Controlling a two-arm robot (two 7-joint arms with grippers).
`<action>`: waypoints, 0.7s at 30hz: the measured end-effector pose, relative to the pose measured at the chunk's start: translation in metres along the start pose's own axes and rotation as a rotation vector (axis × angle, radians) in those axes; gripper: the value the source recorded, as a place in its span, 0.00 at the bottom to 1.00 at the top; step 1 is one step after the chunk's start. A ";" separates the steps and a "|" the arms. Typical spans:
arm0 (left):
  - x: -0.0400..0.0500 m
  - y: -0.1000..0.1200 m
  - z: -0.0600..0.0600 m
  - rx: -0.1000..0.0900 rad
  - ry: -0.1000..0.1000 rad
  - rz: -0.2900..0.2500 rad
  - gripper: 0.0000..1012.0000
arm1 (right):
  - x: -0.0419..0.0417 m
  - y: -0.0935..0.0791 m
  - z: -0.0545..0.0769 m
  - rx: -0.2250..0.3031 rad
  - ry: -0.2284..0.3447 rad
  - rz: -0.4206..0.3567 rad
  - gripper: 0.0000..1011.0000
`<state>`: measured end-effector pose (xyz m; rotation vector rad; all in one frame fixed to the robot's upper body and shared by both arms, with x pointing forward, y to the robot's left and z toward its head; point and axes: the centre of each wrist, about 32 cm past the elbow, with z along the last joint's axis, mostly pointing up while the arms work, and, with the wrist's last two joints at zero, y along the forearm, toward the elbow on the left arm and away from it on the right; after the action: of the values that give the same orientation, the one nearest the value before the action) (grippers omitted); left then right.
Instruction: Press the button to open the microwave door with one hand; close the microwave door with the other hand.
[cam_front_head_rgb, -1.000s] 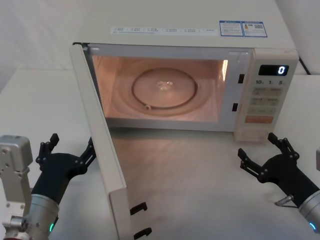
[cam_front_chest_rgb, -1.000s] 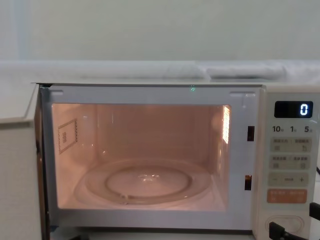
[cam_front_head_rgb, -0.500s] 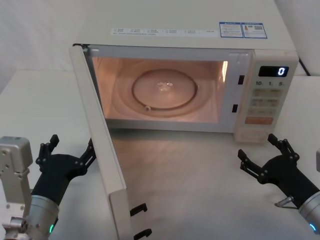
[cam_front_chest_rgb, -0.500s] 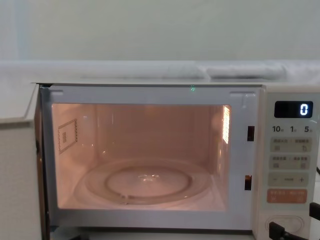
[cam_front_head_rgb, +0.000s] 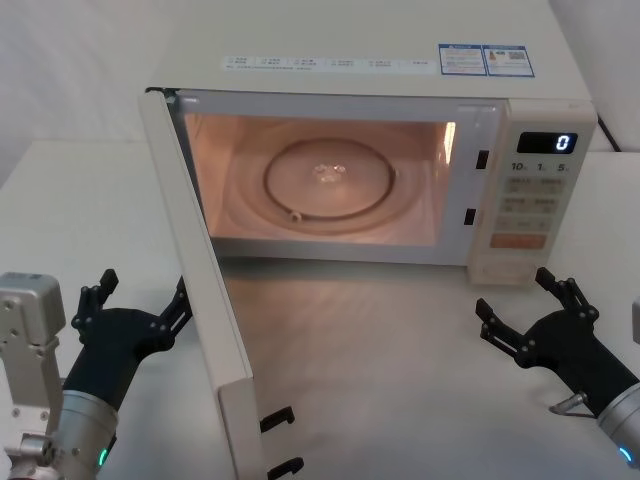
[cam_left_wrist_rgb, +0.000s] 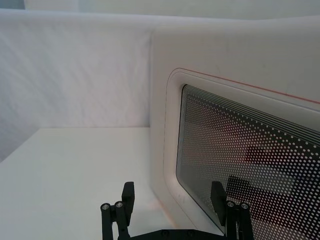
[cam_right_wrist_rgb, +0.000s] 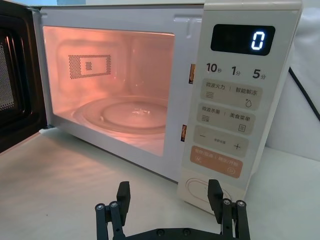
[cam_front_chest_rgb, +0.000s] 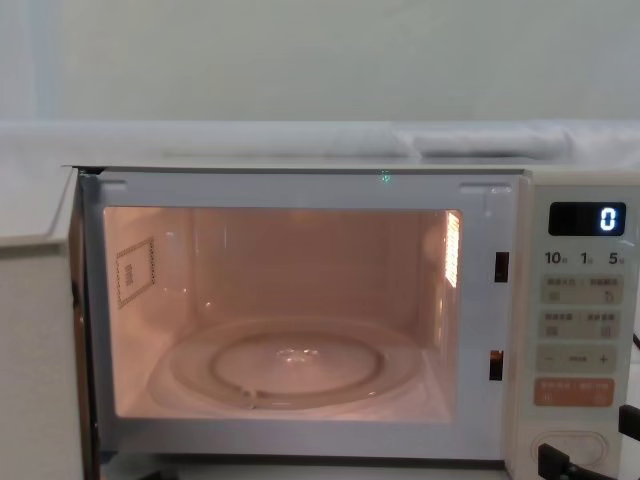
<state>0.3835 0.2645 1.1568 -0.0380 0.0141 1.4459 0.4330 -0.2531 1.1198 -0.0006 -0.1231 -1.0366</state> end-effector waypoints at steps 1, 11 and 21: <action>0.0000 0.000 0.000 0.000 0.000 0.000 0.99 | 0.0000 0.000 0.000 0.000 0.000 0.000 0.99; 0.0000 0.000 0.000 0.000 0.000 0.000 0.99 | 0.0000 0.000 0.000 0.000 0.000 0.000 0.99; 0.0000 0.000 0.000 0.000 0.000 0.000 0.99 | 0.0000 0.000 0.000 0.000 0.000 0.000 0.99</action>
<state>0.3835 0.2645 1.1568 -0.0379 0.0141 1.4459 0.4330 -0.2531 1.1198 -0.0006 -0.1232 -1.0366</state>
